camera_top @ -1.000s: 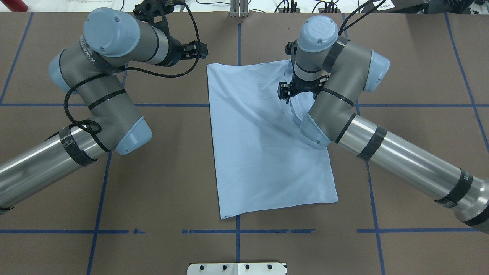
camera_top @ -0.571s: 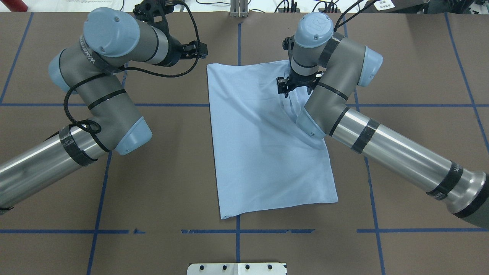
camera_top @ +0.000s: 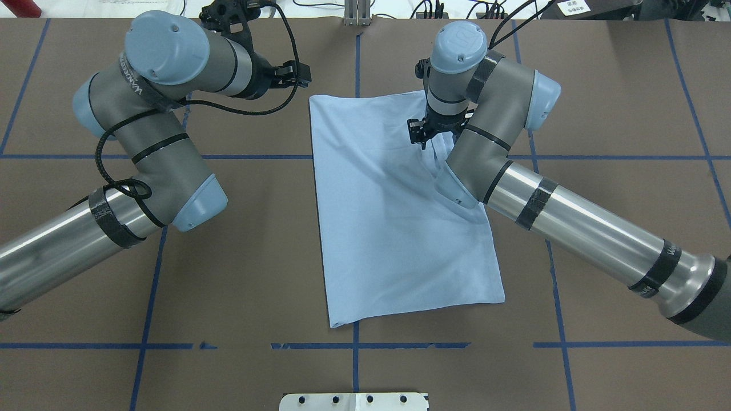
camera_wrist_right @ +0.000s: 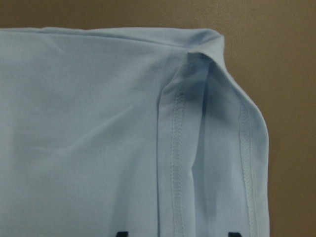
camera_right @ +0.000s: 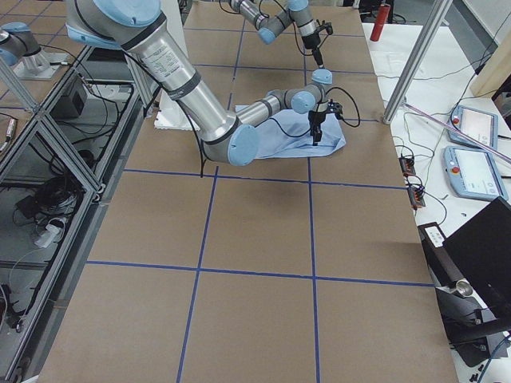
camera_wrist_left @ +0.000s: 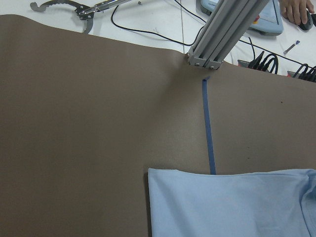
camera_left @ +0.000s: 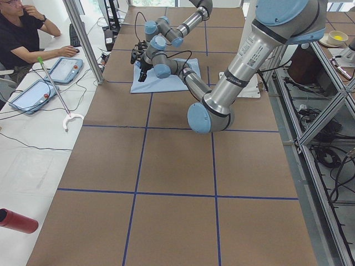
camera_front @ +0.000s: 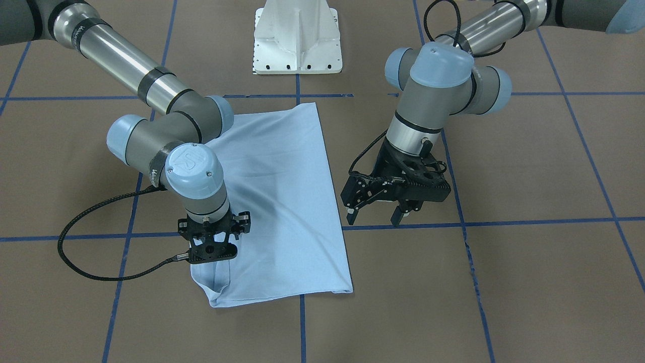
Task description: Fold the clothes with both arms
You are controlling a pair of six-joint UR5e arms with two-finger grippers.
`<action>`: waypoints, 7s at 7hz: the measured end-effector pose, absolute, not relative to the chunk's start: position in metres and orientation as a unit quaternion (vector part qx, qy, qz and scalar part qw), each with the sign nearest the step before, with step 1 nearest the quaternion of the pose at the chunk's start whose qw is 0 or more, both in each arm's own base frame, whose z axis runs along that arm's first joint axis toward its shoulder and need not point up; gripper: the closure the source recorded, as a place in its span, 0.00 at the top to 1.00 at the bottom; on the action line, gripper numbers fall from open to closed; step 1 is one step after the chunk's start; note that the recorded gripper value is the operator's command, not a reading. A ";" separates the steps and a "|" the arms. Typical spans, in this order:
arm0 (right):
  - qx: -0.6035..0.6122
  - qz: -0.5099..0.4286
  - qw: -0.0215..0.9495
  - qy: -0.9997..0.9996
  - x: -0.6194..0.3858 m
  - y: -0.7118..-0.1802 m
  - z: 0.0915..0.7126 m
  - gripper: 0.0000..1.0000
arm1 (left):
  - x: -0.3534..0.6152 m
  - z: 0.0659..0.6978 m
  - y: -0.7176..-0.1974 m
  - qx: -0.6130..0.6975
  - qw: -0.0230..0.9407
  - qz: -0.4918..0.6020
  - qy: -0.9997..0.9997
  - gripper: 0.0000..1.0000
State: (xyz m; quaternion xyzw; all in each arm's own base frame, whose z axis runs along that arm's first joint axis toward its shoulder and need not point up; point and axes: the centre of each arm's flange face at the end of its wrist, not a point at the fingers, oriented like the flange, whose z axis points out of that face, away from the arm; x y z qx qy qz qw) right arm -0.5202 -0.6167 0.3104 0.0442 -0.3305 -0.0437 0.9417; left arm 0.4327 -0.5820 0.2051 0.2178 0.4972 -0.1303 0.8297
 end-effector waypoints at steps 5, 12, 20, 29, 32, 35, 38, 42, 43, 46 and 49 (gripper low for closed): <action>0.007 -0.053 0.955 -0.291 -0.521 -0.608 0.323 0.74 | 0.433 0.205 -0.582 0.217 0.830 -0.131 0.497 1.00; 0.004 -0.082 0.961 -0.264 -0.494 -0.623 0.340 0.74 | 0.433 0.203 -0.582 0.217 0.829 -0.132 0.499 1.00; 0.067 -0.105 0.933 -0.338 -0.404 -0.622 0.283 0.99 | 0.450 0.186 -0.558 0.163 0.815 -0.154 0.534 1.00; 0.039 -0.055 0.899 -0.432 -0.319 -0.507 0.281 1.00 | 0.583 0.203 -0.314 -0.098 0.823 -0.300 0.472 0.96; 0.040 -0.055 0.899 -0.432 -0.319 -0.508 0.280 1.00 | 0.608 0.211 -0.273 -0.109 0.835 -0.295 0.451 0.94; 0.040 -0.054 0.900 -0.431 -0.319 -0.509 0.281 1.00 | 0.613 0.213 -0.267 -0.109 0.839 -0.291 0.448 0.94; 0.040 -0.053 0.900 -0.430 -0.319 -0.510 0.281 1.00 | 0.621 0.219 -0.259 -0.110 0.842 -0.289 0.441 0.92; 0.041 -0.051 0.900 -0.430 -0.316 -0.511 0.282 1.00 | 0.626 0.221 -0.249 -0.108 0.845 -0.285 0.439 0.72; 0.041 -0.050 0.900 -0.430 -0.316 -0.512 0.281 1.00 | 0.629 0.222 -0.246 -0.106 0.846 -0.285 0.438 0.64; 0.042 -0.047 0.900 -0.431 -0.311 -0.514 0.281 1.00 | 0.631 0.221 -0.243 -0.104 0.846 -0.284 0.438 0.25; 0.042 -0.046 0.901 -0.430 -0.310 -0.515 0.282 1.00 | 0.630 0.219 -0.243 -0.104 0.845 -0.284 0.441 0.12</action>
